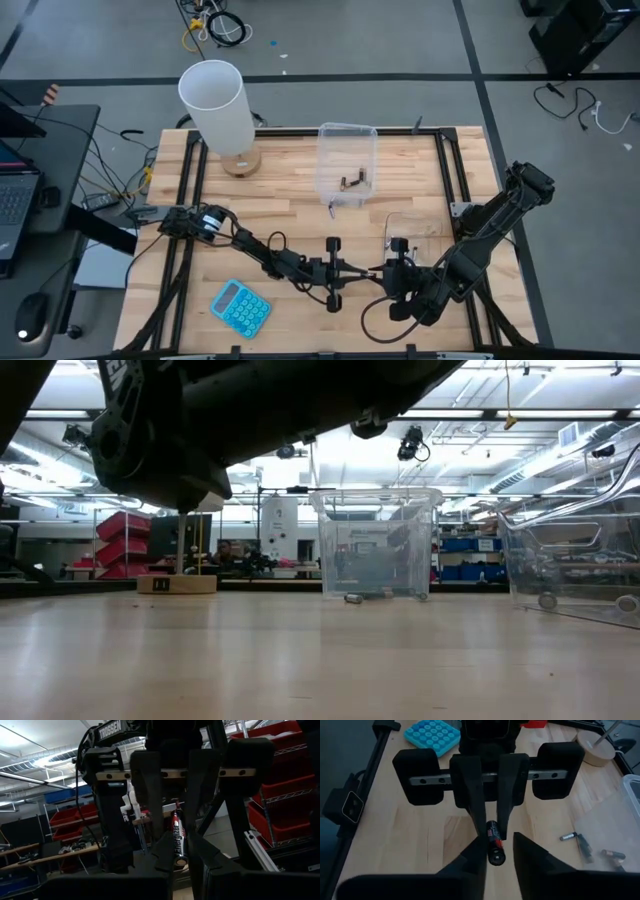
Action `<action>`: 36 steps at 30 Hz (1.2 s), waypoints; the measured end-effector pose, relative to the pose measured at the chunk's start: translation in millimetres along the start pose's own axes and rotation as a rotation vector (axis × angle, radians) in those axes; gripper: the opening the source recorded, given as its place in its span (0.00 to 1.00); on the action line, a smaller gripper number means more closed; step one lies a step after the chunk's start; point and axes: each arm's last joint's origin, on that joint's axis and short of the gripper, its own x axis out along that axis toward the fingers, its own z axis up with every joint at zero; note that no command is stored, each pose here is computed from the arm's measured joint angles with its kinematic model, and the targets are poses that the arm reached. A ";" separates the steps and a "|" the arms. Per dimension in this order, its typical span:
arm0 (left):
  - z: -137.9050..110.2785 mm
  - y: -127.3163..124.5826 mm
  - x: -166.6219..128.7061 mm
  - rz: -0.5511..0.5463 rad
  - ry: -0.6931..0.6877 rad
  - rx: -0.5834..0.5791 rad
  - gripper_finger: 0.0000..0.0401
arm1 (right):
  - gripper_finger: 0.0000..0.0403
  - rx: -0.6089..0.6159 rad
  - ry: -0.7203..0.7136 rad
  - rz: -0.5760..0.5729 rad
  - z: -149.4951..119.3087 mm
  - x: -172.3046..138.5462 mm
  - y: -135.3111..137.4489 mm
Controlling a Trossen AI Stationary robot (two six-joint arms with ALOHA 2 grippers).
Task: Sort batteries
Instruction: Put the silver battery into the bottom transparent bin
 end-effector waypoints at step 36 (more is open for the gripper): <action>-15.5 -1.6 -1.5 0.078 0.183 -0.061 0.31 | 0.07 0.031 0.042 0.034 -1.4 -9.3 -7.8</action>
